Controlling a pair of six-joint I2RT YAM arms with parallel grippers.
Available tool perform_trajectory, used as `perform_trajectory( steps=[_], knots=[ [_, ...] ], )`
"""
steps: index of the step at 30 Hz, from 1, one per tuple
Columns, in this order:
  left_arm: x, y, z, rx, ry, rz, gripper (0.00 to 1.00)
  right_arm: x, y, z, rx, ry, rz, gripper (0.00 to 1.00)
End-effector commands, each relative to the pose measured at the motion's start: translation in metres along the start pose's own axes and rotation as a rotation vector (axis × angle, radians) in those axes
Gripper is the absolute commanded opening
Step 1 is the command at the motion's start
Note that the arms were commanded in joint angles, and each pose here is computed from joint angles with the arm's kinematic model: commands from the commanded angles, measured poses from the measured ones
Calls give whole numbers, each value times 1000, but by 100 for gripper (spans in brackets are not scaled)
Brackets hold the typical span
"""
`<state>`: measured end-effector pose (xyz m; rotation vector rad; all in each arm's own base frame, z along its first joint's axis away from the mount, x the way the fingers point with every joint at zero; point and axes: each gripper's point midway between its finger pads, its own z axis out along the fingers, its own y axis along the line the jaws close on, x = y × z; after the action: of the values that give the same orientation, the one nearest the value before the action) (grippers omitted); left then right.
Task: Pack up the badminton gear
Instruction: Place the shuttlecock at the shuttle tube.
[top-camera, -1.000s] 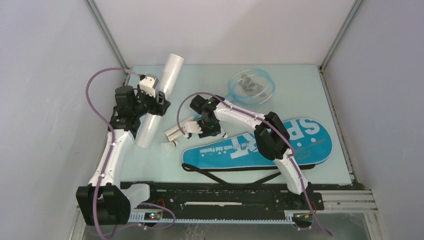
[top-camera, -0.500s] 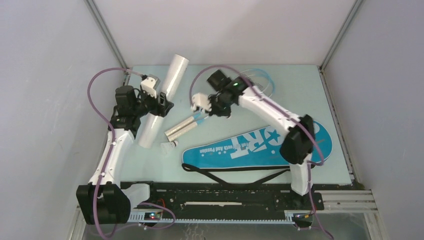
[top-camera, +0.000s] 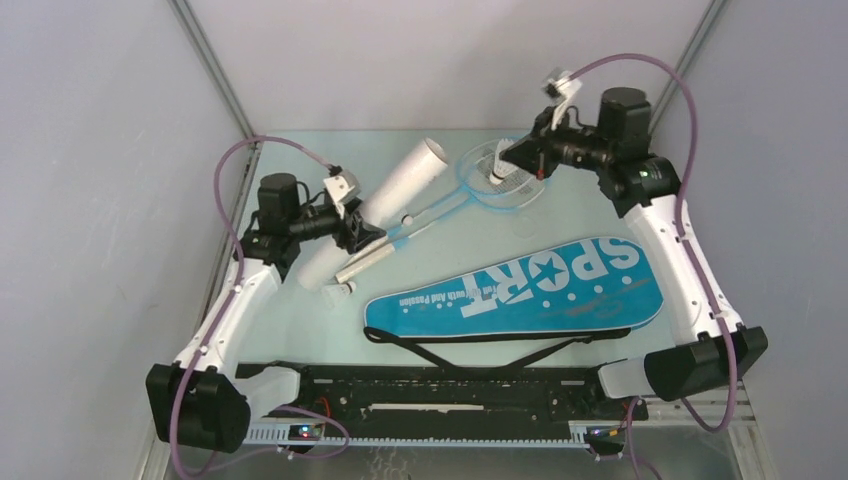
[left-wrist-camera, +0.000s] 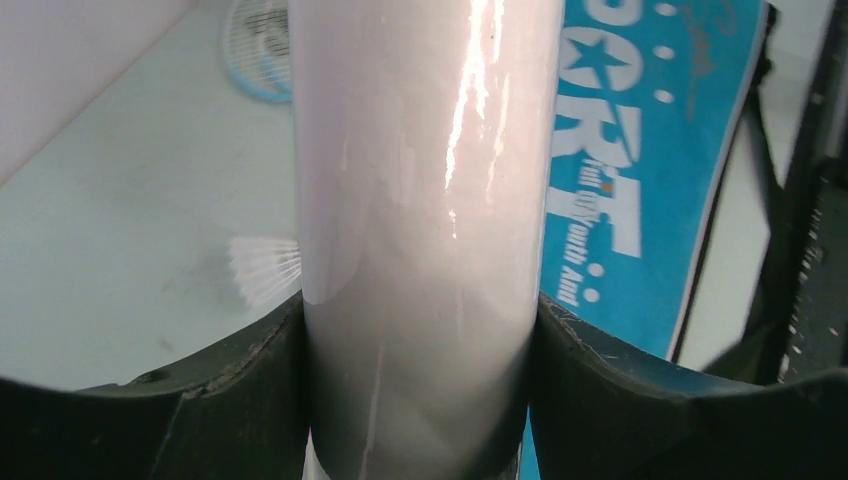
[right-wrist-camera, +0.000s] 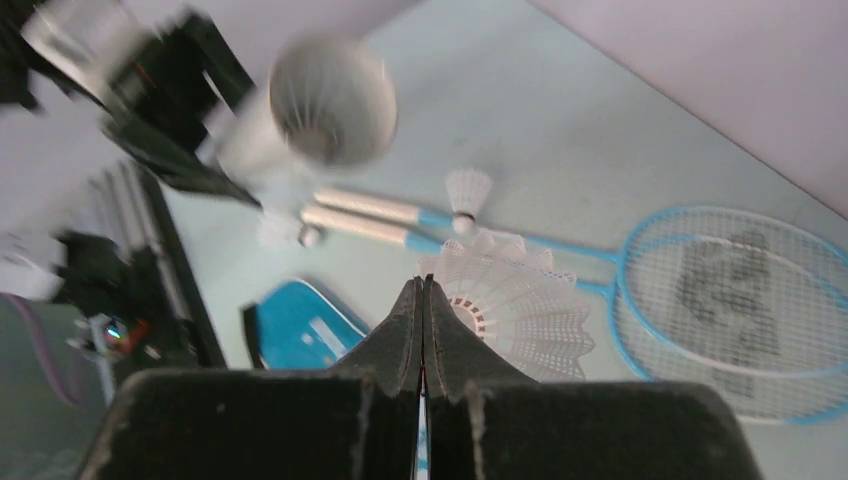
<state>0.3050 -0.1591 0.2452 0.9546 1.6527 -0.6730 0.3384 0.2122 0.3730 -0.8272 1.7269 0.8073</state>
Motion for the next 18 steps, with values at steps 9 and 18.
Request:
perform_trajectory(
  steps=[9,18],
  knots=[
    [3,-71,14,307,-50,105,18,-73,44,-31,-247,-260,263,0],
    [-3,-70,22,287,-55,65,18,-58,53,-15,-262,-229,298,0]
  ],
)
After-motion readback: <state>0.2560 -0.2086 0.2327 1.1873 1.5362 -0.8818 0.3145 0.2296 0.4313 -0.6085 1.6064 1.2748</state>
